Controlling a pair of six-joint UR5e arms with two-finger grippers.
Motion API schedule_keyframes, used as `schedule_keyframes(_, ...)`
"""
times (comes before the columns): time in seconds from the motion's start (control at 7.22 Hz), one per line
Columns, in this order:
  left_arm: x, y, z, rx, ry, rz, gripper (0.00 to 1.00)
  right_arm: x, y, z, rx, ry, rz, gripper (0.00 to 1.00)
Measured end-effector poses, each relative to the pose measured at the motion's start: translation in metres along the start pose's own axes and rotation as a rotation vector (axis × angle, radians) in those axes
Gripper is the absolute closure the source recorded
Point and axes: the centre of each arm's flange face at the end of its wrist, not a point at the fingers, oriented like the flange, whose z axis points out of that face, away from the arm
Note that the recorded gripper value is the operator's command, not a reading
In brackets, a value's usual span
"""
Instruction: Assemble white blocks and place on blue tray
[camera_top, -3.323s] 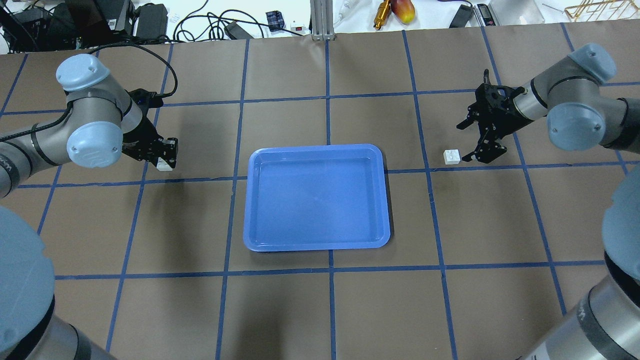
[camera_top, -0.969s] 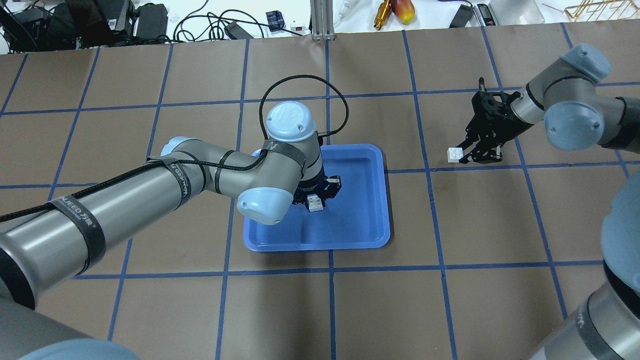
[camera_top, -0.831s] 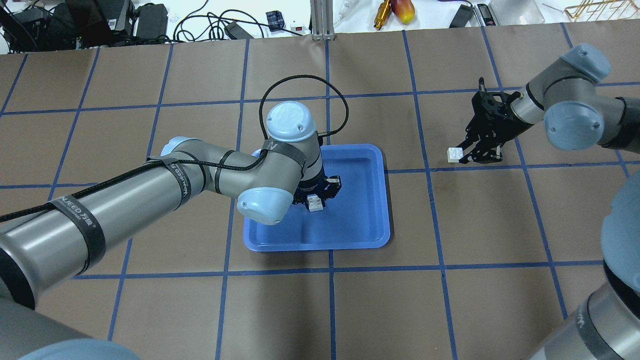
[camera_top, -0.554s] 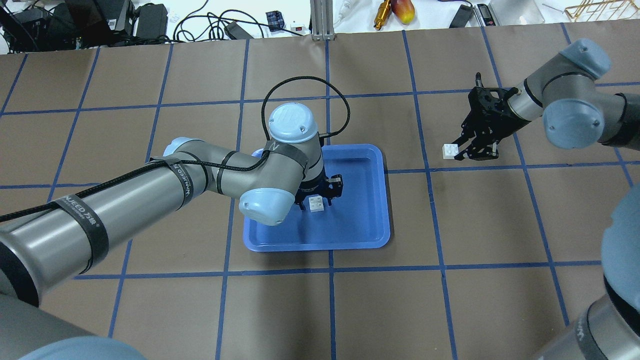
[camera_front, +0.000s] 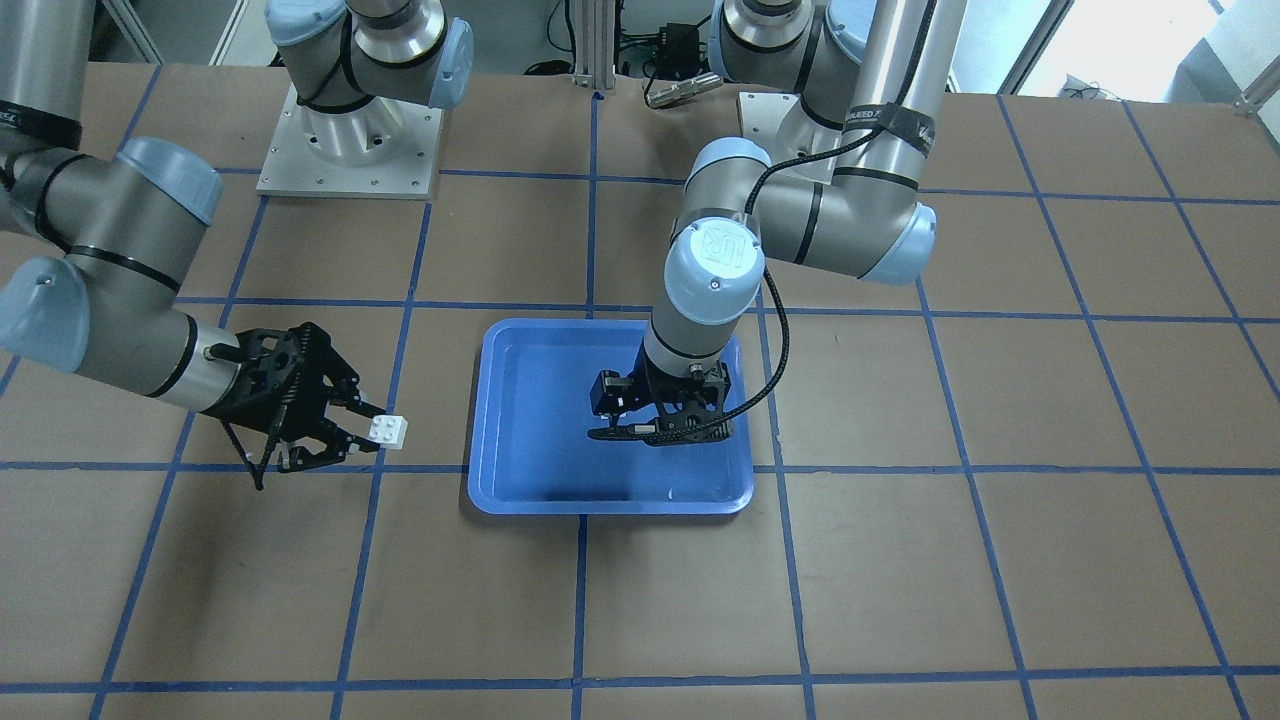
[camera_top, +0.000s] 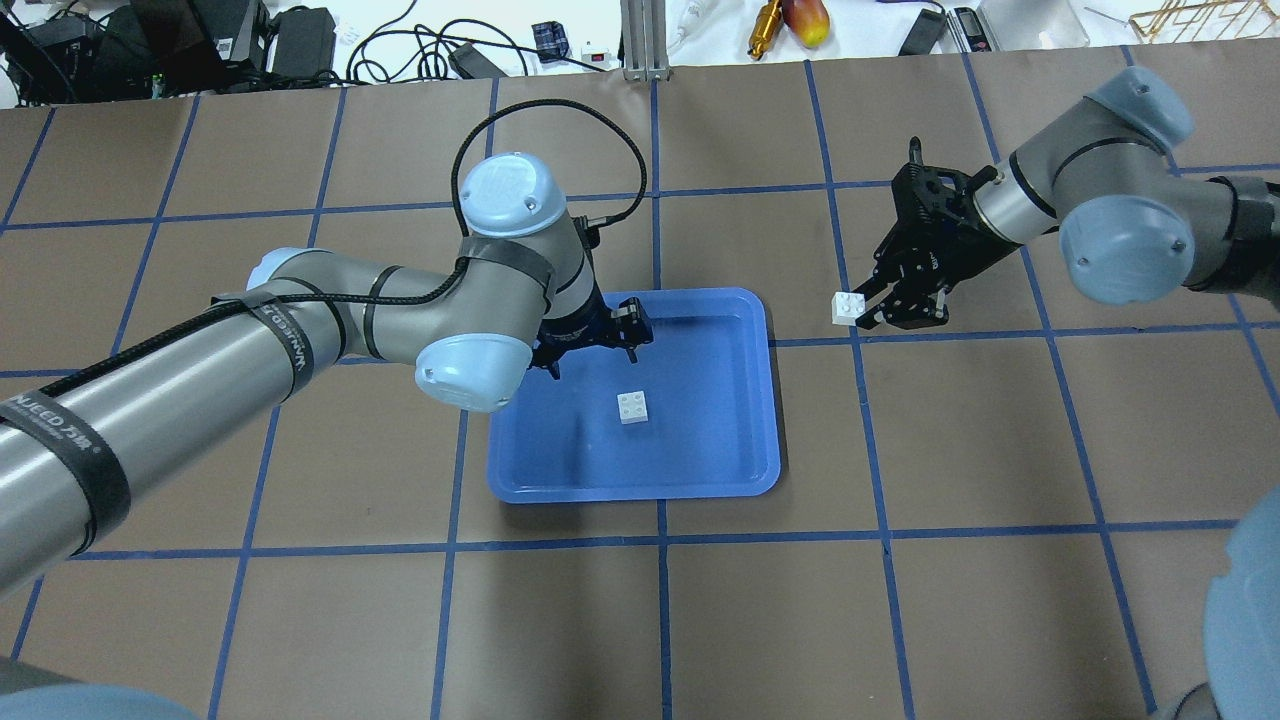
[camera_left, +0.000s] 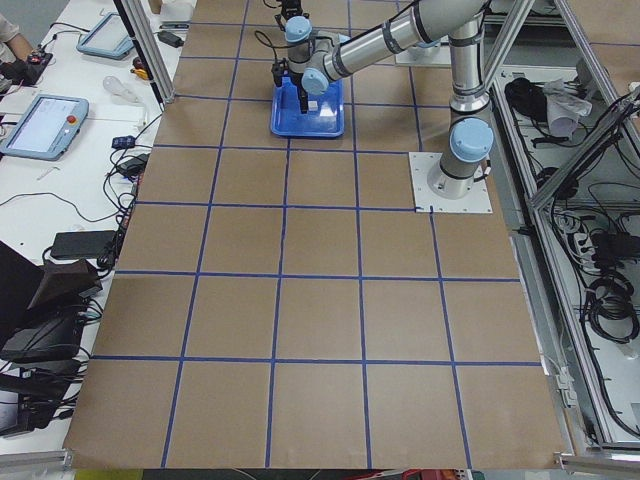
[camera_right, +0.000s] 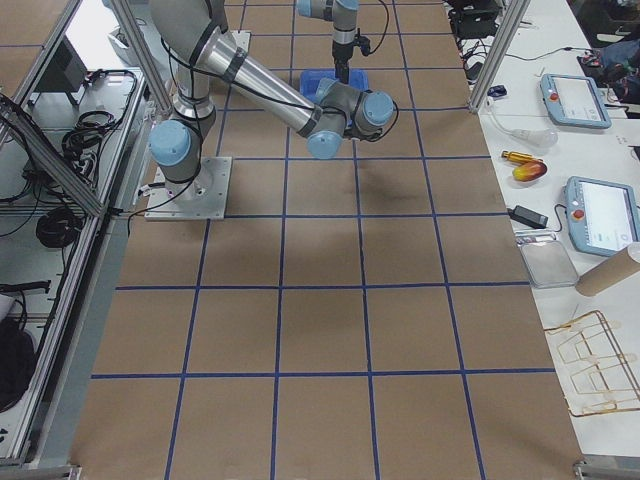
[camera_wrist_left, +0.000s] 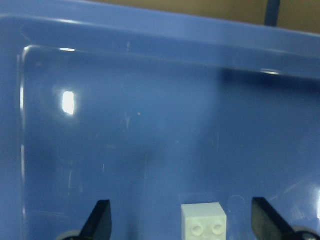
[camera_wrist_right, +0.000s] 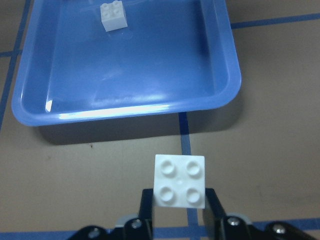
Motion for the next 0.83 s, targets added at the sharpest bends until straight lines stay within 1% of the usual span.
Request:
schedule_keyframes(0.14,-0.013,0.001,0.001,-0.015,0.007,0.031,0.3,-0.004,-0.02,0.01,0.003,-0.012,-0.01,1.0)
schedule_keyframes(0.28,-0.025,0.004,0.003,-0.026,0.011,0.053,0.57,-0.009,-0.04,0.022,0.01,-0.027,-0.035,1.0)
schedule_keyframes(0.42,-0.033,0.007,0.008,-0.044,0.02,0.057,0.75,-0.014,-0.063,0.036,0.011,-0.044,-0.062,1.0)
schedule_keyframes(0.55,-0.036,0.01,0.012,-0.059,0.039,0.054,0.83,-0.021,-0.083,0.05,0.007,-0.055,-0.065,1.0)
schedule_keyframes(0.69,-0.037,0.013,0.014,-0.069,0.053,0.051,0.89,-0.028,-0.102,0.065,-0.003,-0.055,-0.056,1.0)
schedule_keyframes(0.83,-0.036,0.014,0.016,-0.077,0.058,0.045,0.92,-0.035,-0.118,0.08,-0.011,-0.037,-0.067,1.0)
